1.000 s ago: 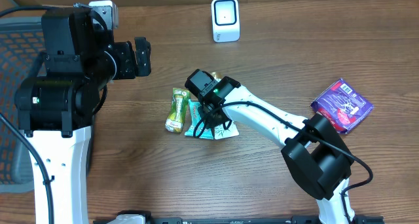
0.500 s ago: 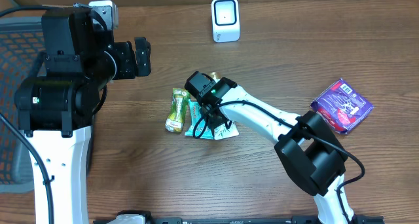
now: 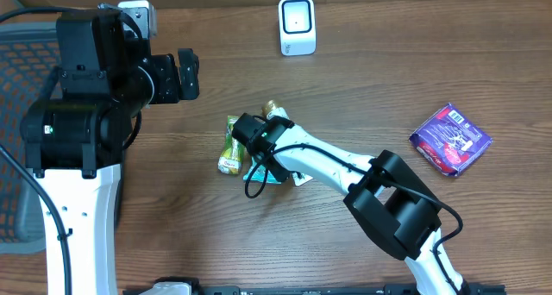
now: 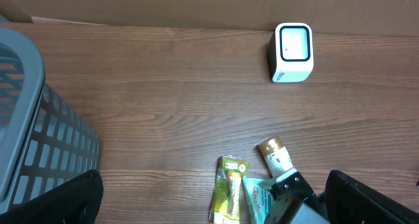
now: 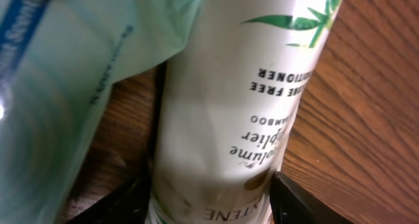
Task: Scan the item barcode
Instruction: 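Lift the white bottle and turn it upright with the right gripper, then raise the white bottle to the scanner with the right gripper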
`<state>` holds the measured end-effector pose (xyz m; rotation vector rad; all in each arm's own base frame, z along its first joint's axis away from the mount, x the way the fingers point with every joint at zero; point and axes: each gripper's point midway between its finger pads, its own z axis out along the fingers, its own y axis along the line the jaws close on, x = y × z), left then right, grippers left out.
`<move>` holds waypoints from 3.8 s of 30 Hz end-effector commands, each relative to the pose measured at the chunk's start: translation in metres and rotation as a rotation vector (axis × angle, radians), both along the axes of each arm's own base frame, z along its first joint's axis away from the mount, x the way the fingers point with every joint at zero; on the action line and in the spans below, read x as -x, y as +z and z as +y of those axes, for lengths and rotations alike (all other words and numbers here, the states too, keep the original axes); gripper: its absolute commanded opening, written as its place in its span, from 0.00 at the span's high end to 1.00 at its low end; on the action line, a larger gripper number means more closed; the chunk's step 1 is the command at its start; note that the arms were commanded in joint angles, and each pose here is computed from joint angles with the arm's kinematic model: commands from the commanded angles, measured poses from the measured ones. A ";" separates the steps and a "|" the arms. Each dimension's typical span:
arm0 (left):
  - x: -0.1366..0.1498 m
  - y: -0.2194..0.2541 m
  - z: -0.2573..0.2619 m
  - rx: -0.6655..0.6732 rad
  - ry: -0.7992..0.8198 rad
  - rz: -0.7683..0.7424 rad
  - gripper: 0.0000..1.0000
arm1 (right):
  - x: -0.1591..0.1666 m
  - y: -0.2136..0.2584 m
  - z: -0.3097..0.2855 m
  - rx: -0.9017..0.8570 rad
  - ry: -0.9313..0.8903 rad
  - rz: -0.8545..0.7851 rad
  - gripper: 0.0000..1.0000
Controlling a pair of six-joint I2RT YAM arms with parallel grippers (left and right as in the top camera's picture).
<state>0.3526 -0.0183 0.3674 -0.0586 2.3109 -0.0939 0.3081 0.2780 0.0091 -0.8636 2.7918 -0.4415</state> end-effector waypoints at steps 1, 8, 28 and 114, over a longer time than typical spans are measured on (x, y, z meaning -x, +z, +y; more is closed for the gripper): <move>-0.003 0.000 0.002 -0.013 0.000 0.002 0.00 | 0.015 -0.026 -0.013 0.098 0.021 0.025 0.44; -0.003 -0.001 0.002 -0.013 0.000 0.002 0.00 | 0.010 -0.017 -0.032 0.185 -0.028 -0.034 0.58; -0.003 -0.001 0.002 -0.013 0.000 0.002 0.00 | 0.011 0.024 -0.004 -0.075 -0.005 0.081 0.96; -0.003 -0.001 0.002 -0.013 0.000 0.002 0.00 | -0.005 0.207 -0.059 -1.351 0.178 0.161 0.96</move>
